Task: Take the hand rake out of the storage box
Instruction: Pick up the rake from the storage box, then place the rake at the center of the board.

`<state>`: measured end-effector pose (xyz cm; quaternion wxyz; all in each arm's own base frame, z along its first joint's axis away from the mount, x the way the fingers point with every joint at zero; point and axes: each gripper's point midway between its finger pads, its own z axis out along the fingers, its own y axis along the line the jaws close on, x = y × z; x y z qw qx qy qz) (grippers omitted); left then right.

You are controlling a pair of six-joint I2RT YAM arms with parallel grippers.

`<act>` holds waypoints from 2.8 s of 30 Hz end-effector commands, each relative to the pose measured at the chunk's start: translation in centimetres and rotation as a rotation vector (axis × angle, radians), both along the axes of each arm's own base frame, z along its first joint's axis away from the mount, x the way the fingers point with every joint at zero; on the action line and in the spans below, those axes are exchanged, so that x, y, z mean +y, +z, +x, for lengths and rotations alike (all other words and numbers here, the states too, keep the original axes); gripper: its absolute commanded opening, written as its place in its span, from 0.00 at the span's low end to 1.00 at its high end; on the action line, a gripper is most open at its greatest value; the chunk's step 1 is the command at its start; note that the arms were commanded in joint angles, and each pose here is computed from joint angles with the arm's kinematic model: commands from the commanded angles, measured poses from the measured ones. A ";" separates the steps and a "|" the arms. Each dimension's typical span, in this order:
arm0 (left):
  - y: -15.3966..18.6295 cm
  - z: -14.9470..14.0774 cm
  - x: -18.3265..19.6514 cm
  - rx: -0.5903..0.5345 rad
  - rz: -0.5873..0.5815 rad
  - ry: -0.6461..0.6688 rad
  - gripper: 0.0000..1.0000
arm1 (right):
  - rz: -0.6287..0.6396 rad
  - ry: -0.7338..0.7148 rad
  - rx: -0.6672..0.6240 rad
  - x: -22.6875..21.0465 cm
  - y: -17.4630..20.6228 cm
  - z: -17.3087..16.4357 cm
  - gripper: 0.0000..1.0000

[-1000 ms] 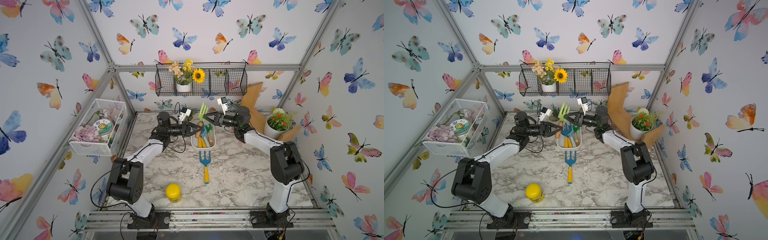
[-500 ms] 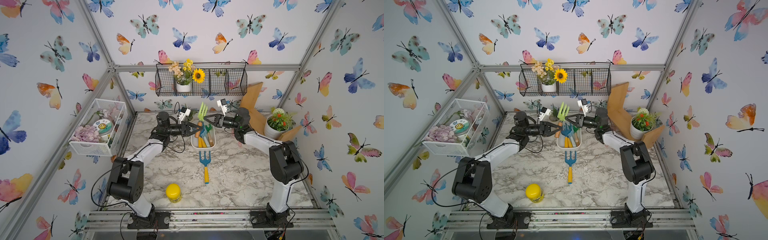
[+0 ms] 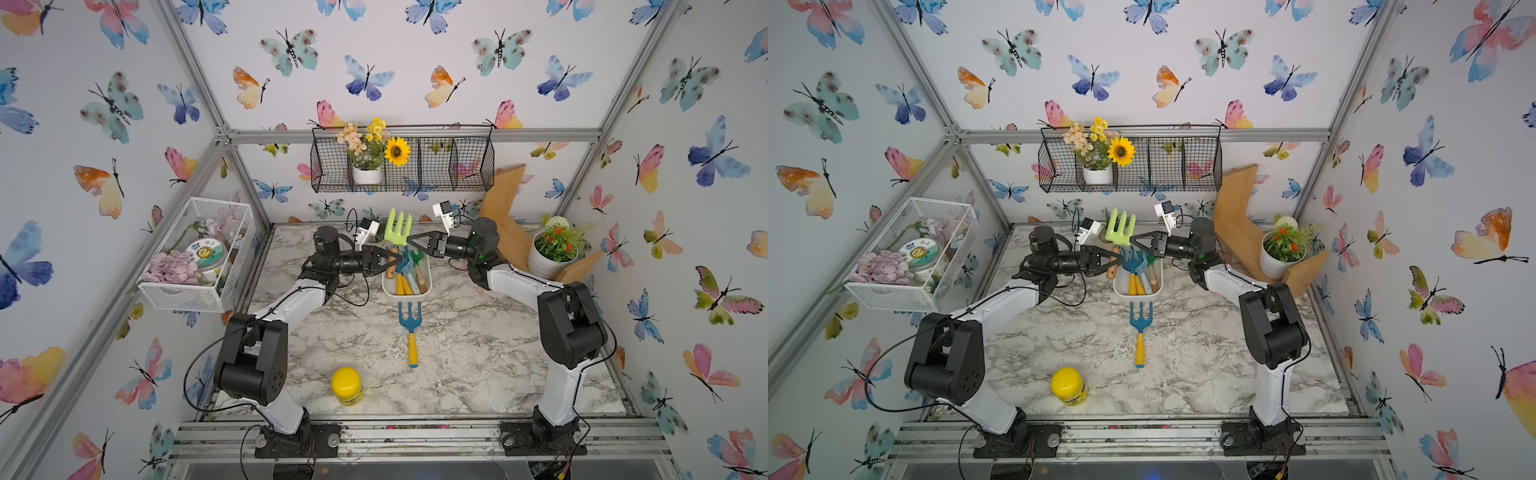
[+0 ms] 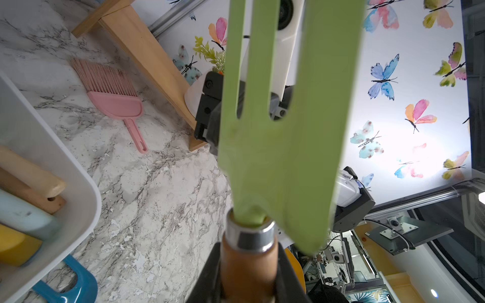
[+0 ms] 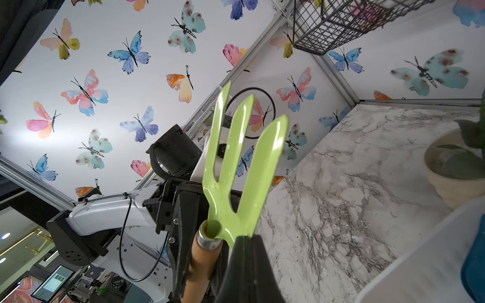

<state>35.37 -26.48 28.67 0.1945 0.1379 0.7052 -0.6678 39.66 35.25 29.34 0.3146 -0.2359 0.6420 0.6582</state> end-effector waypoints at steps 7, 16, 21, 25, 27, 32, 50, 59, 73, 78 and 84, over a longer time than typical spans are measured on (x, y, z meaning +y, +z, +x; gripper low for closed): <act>-0.3 0.1 -0.2 0.026 -0.002 -0.013 0.11 | -0.013 0.037 -0.076 0.4 0.6 -0.5 0.29; 0.4 -0.4 -0.6 0.002 -0.008 -0.040 0.09 | 0.001 0.052 -0.053 0.9 0.7 0.1 0.34; 0.5 -0.8 -1.0 -0.010 -0.011 -0.059 0.09 | 0.001 0.053 -0.037 1.3 0.8 0.6 0.35; 0.5 -0.9 -1.2 -0.007 -0.001 -0.069 0.09 | 0.000 0.052 -0.038 1.4 0.8 0.8 0.25; 0.1 -0.7 -1.1 0.003 0.006 -0.057 0.10 | 0.000 0.057 -0.039 1.3 0.9 0.6 0.19; -0.4 0.1 -0.8 0.025 0.019 -0.027 0.29 | -0.006 0.057 -0.032 1.1 0.8 0.2 0.12; -7.3 3.6 7.6 0.012 0.629 0.394 0.61 | -0.486 -0.067 0.234 -7.3 -9.0 -2.7 0.11; -7.6 5.9 12.1 -0.041 0.928 0.580 0.61 | -0.765 -0.017 0.436 -12.0 -16.8 -10.8 0.11; -7.2 6.7 10.4 -0.083 0.992 0.574 0.60 | -0.755 -0.059 0.508 -11.4 -22.7 -10.7 0.10; -7.5 6.9 9.9 -0.084 0.999 0.563 0.61 | -0.762 -0.047 0.527 -10.9 -24.1 -10.1 0.11; -7.9 7.1 9.7 -0.079 1.005 0.559 0.60 | -0.773 -0.046 0.528 -10.7 -25.4 -9.3 0.14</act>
